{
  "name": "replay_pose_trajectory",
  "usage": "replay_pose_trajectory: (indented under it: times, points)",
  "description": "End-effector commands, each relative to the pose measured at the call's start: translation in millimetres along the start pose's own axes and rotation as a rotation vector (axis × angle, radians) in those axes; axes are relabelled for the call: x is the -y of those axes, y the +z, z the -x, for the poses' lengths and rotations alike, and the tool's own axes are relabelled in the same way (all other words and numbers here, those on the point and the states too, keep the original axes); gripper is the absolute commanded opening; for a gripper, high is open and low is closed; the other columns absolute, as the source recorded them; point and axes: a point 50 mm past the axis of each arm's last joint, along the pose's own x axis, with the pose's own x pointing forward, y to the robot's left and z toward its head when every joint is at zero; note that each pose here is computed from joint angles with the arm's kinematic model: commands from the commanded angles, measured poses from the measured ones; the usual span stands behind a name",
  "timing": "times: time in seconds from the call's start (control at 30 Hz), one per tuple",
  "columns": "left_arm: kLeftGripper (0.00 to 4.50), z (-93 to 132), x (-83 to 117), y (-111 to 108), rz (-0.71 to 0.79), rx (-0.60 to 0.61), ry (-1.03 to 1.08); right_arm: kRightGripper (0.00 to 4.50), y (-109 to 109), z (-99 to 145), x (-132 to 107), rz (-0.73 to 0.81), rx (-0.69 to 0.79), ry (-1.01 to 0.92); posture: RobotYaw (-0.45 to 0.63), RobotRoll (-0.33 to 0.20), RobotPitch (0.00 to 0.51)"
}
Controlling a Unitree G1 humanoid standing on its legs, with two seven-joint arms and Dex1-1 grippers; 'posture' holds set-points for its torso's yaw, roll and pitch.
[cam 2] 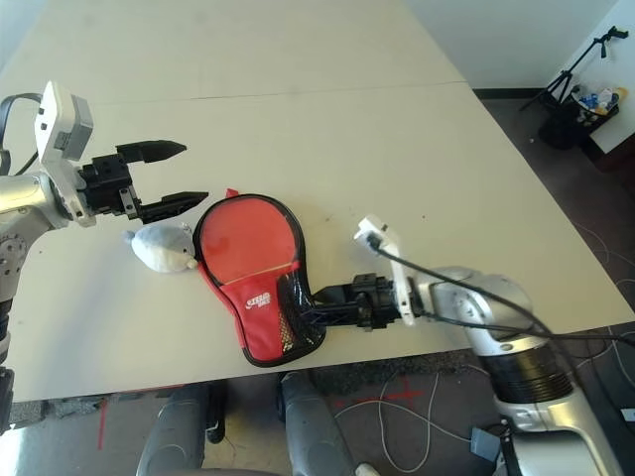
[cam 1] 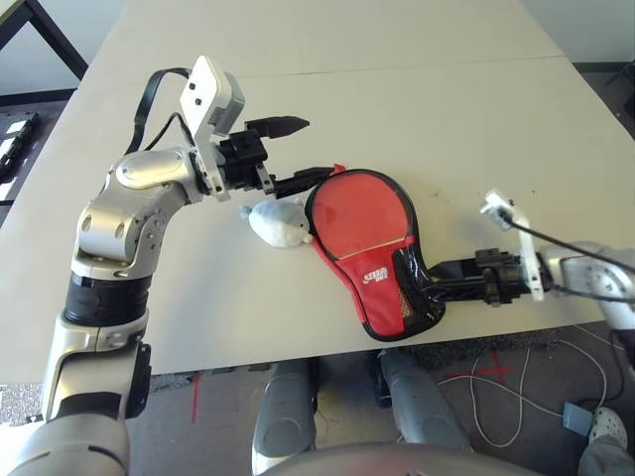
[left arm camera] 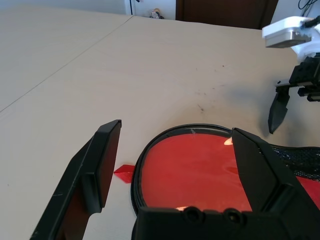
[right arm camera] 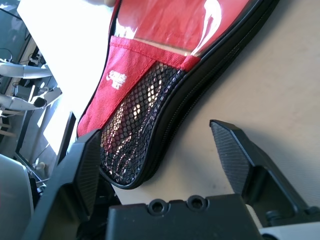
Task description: Store the ping-pong paddle in its case and zip it.
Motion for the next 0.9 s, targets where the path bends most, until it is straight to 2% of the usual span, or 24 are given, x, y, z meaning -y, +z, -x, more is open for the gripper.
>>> replay_pose_trajectory:
  times: [0.03,0.23,0.43,0.6,0.7,0.9]
  points:
    - [4.50,-2.4,1.2,-2.6,0.000,-0.011,-0.021,4.48,5.3,10.8,8.9,0.014,0.009,-0.063,0.00,0.000,0.227]
    - [4.50,-1.4,0.0,-1.7,-0.002,-0.015,-0.025,4.48,10.8,13.5,19.9,0.046,0.073,-0.122,0.00,0.000,0.229]
    - [4.50,2.5,-3.8,-1.5,-0.007,-0.032,-0.016,4.48,29.2,7.0,27.8,0.134,0.256,-0.161,-0.01,0.000,0.229]
    - [4.50,8.0,-7.8,-1.5,-0.012,-0.062,-0.009,4.48,50.5,-10.7,33.0,0.286,0.379,-0.219,-0.01,0.000,0.228]
    - [4.50,13.1,-8.2,-3.1,-0.006,-0.112,-0.024,4.48,62.1,-24.7,27.7,0.346,0.417,-0.179,-0.01,0.000,0.227]
    - [4.50,24.5,-3.4,-8.9,-0.017,-0.238,-0.073,4.48,72.7,-55.1,18.2,0.449,0.393,-0.109,0.00,0.000,0.233]
